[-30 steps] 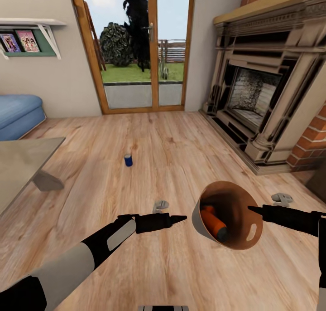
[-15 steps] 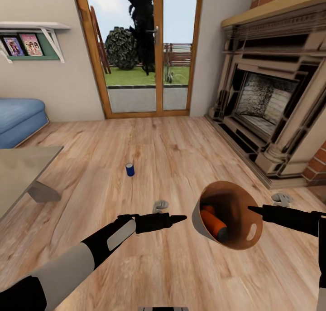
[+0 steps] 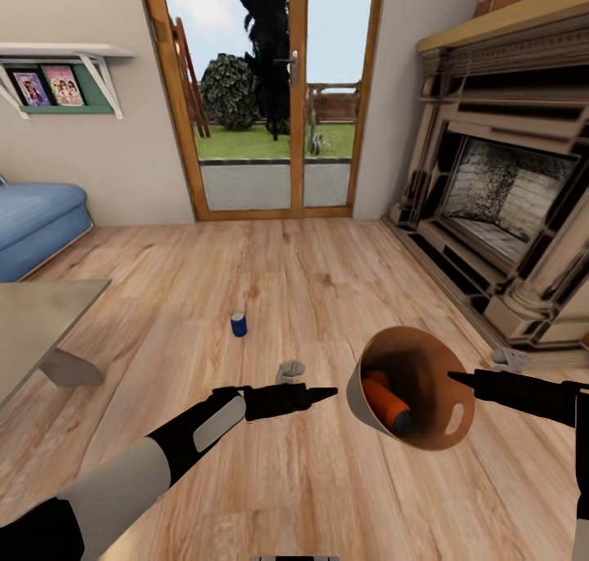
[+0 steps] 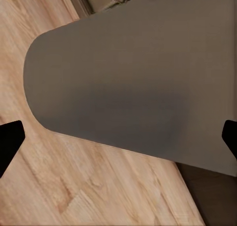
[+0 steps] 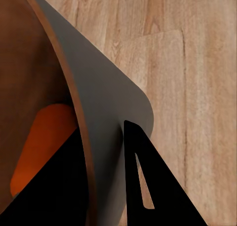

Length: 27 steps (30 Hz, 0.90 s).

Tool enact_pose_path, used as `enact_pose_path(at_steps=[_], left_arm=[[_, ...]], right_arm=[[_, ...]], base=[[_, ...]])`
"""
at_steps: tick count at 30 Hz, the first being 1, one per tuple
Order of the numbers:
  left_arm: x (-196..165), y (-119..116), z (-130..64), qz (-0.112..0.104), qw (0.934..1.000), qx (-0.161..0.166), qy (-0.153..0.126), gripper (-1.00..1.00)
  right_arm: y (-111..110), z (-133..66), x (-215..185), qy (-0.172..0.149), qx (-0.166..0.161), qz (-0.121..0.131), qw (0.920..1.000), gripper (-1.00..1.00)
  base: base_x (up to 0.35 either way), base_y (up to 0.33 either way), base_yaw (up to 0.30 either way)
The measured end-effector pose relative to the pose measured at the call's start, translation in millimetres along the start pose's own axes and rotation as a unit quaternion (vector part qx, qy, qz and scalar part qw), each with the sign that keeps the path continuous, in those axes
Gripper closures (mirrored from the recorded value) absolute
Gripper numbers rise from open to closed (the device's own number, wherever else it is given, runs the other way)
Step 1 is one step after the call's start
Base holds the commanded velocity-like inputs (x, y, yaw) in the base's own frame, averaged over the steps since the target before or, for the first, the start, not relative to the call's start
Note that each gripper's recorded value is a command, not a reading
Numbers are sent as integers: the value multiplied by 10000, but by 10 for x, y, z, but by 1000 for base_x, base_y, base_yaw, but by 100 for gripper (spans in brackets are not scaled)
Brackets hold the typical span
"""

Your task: Put the three can of soda from the living room inside the tash can in the kitchen.

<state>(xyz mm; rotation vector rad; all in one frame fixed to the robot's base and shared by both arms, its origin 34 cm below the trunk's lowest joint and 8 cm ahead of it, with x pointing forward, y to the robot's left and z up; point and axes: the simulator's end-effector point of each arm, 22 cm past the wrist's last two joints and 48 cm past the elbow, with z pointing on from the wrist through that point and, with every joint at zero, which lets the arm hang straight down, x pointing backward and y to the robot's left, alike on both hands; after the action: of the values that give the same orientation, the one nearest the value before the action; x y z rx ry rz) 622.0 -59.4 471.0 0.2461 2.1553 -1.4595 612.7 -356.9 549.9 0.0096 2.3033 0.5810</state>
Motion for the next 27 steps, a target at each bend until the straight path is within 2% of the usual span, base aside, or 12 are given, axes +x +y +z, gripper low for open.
enact_pose_path(at_steps=[23,27], left_arm=[[-15,8,-25,-10,10000,21,-18,-100],[-3,6,-14,-28,10000,30,-2,-100]], right_arm=[[-1,-3,-2,-1,0,1,10000,100],[-1,10,9,11,-1,1,10000,100]], base=[[338,0,0],[338,0,216]])
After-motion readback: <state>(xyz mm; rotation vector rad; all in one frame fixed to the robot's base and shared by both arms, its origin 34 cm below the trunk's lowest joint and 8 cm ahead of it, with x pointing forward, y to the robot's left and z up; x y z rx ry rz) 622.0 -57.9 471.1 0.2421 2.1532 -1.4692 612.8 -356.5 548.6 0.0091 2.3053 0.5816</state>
